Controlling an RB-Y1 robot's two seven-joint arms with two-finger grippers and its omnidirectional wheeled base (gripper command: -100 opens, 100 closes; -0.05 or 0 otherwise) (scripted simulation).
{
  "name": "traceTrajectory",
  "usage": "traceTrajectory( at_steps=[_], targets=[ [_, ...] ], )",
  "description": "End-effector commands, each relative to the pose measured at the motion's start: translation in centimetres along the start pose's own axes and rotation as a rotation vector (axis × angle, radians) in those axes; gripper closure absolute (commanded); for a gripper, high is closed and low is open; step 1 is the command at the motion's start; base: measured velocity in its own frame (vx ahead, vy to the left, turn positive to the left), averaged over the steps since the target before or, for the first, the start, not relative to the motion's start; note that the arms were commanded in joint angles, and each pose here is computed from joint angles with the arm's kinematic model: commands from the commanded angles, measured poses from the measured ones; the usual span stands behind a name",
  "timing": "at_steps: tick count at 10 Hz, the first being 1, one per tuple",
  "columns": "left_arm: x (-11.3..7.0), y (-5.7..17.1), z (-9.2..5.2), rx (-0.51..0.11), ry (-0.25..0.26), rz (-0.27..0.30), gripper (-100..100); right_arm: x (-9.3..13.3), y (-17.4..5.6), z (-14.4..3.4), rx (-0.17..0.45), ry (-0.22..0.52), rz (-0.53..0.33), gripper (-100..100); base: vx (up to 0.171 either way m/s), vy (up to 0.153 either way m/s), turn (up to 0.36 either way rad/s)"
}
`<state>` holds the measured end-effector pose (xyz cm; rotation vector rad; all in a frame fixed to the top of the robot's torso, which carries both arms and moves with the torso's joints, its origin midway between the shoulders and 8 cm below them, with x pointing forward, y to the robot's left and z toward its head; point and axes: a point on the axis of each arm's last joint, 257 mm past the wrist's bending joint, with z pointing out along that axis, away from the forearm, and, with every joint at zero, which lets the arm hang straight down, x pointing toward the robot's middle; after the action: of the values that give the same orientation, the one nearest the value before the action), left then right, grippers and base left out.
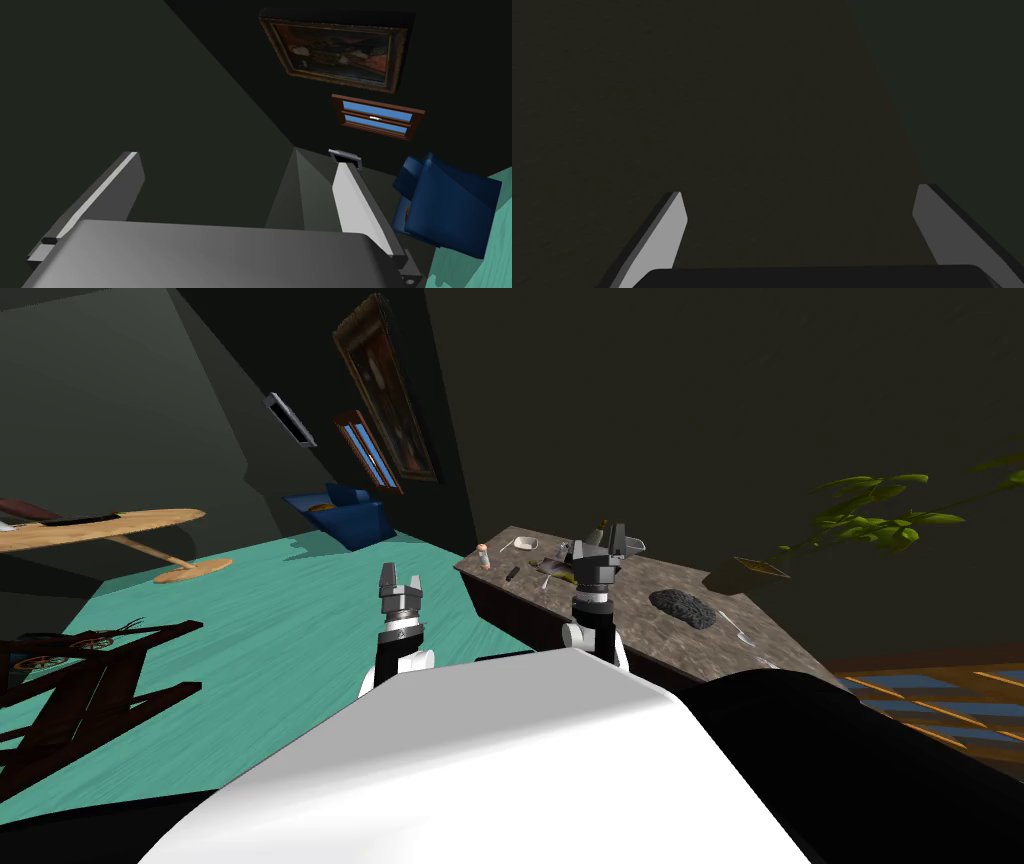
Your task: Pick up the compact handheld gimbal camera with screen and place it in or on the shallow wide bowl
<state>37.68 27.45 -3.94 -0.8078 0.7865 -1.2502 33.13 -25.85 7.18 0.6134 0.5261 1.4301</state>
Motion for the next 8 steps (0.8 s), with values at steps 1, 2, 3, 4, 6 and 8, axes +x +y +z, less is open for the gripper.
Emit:
traceTrajectory(
  at_steps=[1,2,3,4,6,8],
  targets=[
    [0.0,0.0,0.0,0.000,0.000,0.000,0,0.6,-0.4,-0.3,0.020,0.049,-0.040,-100,-0.027,0.037,0.007],
    [0.0,0.0,0.0,0.000,0.000,0.000,0,0.9,-0.8,-0.6,0.038,0.078,-0.074,-100,-0.049,0.087,0.006],
    [0.0,0.0,0.0,0.000,0.000,0.000,0,1.2,-1.4,-1.1,0.063,0.111,-0.117,-100,-0.071,0.112,0.006],
    [0.0,0.0,0.0,0.000,0.000,0.000,0,1.4,-2.2,-1.7,0.093,0.148,-0.168,-100,-0.088,0.161,0.018],
    [0.0,0.0,0.0,0.000,0.000,0.000,0,1.6,-4.3,-3.3,0.171,0.223,-0.290,-100,-0.112,0.189,0.029],
    [0.0,0.0,0.0,0.000,0.000,-0.001,0,0.9,-6.9,-5.7,0.273,0.288,-0.421,-100,-0.102,0.220,0.050]
  ],
)
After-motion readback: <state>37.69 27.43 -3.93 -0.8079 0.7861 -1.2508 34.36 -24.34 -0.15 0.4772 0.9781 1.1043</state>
